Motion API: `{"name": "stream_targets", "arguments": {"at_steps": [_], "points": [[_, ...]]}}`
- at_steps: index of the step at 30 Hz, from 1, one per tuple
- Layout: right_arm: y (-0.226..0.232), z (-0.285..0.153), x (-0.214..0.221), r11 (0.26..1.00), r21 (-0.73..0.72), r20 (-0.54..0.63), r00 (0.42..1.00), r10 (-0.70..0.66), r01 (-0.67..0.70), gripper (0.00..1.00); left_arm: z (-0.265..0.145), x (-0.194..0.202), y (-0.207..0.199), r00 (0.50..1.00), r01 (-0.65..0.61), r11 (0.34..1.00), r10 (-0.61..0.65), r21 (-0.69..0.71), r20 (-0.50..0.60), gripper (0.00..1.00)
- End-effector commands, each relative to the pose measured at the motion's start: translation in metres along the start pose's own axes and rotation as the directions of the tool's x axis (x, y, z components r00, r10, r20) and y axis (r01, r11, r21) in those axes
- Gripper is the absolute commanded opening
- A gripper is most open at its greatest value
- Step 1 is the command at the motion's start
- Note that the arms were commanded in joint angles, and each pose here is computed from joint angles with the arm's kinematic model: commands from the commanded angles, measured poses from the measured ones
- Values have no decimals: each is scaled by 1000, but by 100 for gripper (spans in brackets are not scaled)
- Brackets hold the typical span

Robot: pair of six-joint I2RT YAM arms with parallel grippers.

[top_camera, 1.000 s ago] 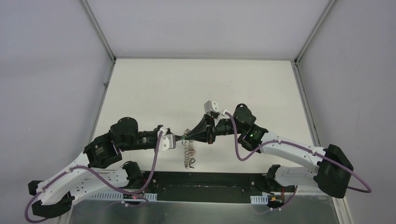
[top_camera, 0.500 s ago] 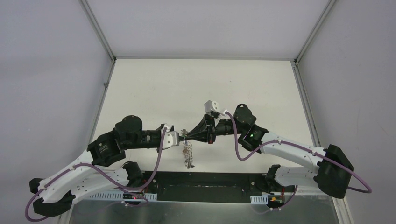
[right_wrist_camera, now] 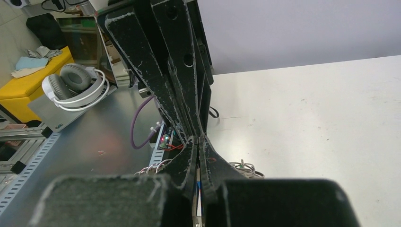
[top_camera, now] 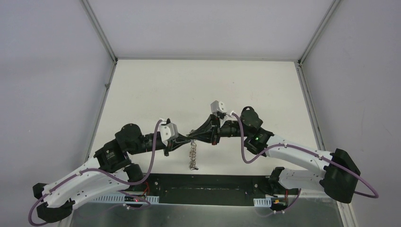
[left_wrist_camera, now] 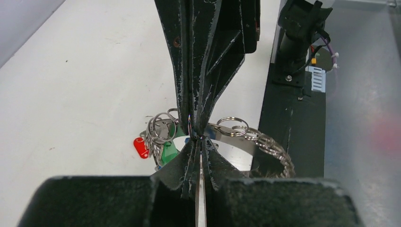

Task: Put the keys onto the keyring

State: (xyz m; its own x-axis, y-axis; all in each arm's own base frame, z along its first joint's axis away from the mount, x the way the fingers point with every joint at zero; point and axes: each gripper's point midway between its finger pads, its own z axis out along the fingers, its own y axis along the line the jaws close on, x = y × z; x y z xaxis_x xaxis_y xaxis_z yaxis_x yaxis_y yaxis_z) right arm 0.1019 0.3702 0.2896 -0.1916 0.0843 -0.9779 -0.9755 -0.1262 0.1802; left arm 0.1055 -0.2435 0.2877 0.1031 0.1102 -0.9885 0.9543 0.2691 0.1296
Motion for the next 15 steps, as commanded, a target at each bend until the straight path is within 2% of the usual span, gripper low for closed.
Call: {"name": "stream_targets", "arguments": {"at_steps": [1,10,15], "points": [[6,-2,-49,994,31,155,982,-110,106,0,6,-25,0,991,75,997,-74,-4,115,5],[3,-6,-52,991,68,171,977,-127,117,0,11,-31,-3,979,136,991,-137,14,149,18],[2,-7,-52,990,78,173,976,-129,117,0,13,-40,-7,964,162,986,-168,47,206,19]]}}
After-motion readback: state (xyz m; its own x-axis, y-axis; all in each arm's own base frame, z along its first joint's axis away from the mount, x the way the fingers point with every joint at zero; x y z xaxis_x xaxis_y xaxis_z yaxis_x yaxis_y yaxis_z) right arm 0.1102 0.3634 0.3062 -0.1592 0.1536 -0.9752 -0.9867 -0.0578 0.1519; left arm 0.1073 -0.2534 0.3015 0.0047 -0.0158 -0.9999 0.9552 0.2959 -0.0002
